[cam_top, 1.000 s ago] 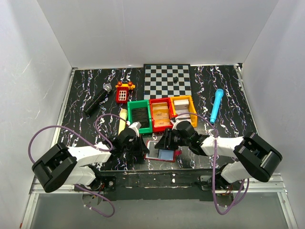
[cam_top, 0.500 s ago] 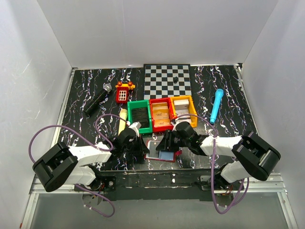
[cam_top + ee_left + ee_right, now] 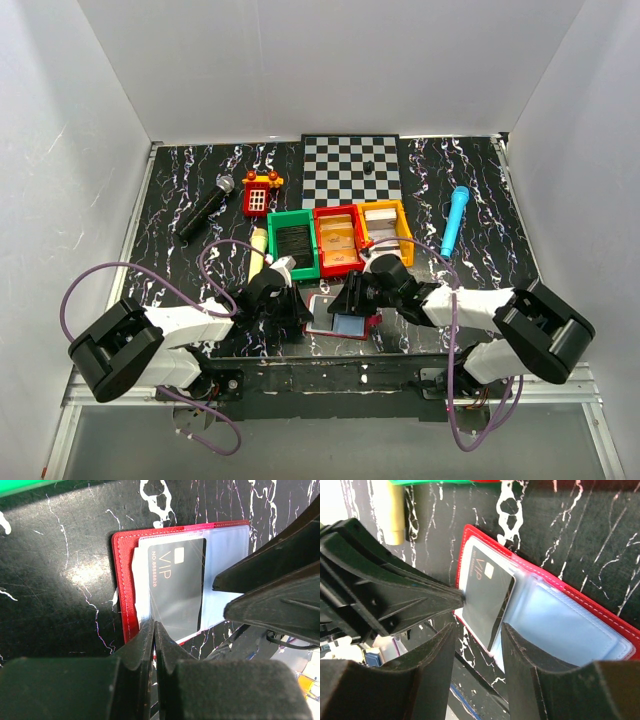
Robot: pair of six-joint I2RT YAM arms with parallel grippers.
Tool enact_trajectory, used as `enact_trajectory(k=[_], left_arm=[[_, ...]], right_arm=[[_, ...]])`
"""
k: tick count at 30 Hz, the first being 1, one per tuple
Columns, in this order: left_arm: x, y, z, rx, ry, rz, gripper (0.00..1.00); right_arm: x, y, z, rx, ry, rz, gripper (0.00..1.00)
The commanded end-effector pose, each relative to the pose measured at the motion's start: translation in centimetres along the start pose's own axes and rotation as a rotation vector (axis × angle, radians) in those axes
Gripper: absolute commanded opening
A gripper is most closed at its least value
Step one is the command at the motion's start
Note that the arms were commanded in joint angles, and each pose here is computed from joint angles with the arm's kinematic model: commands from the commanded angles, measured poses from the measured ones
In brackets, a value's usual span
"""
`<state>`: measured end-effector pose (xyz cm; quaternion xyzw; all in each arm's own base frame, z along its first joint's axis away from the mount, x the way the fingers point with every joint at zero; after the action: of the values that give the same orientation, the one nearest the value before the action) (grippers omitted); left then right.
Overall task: Take the credit cards out of the card holder
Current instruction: Remove the credit card from the card holder.
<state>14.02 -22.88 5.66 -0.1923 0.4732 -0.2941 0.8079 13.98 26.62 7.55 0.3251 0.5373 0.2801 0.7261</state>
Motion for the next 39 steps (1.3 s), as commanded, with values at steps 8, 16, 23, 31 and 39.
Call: enact_trajectory(k=[8,16,23,31,39], left_arm=[[-0.1,-0.2,0.2,0.001,-0.013,-0.015,0.01],[-0.1,-0.3,0.2,0.0,-0.014,-0.025,0.01],[0.1,-0.4,0.1,-0.001,-0.006,-0.038,0.01],[0.3,-0.4,-0.1,-0.003,0.006,-0.046,0.0],[0.4,-0.2,-0.4,-0.009,0.016,-0.044,0.0]], right_arm=[[0.0,1.4,0.4,-0.044,-0.009,0.031,0.49],[0.7,1.3,0.1,-0.037,0.022,0.041,0.49],[0.9,1.5,0.1,-0.037,0.027,0.047,0.49],[1.0,1.4,-0.1,-0.035,0.037,0.054,0.49],[1.0,1.6,-0.1,-0.037,0.038,0.074,0.48]])
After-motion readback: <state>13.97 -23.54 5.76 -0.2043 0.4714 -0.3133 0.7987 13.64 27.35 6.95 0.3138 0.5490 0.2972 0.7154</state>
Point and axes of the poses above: each gripper's point midway between its finger pads, its own x axis out along the fingers, its own y axis along the line the jaws close on, z = x × y, the point moved 5 cm from there along -x, back along the fingers, and after that the axes turned 6 degrees about x, right-handed, at the moved point
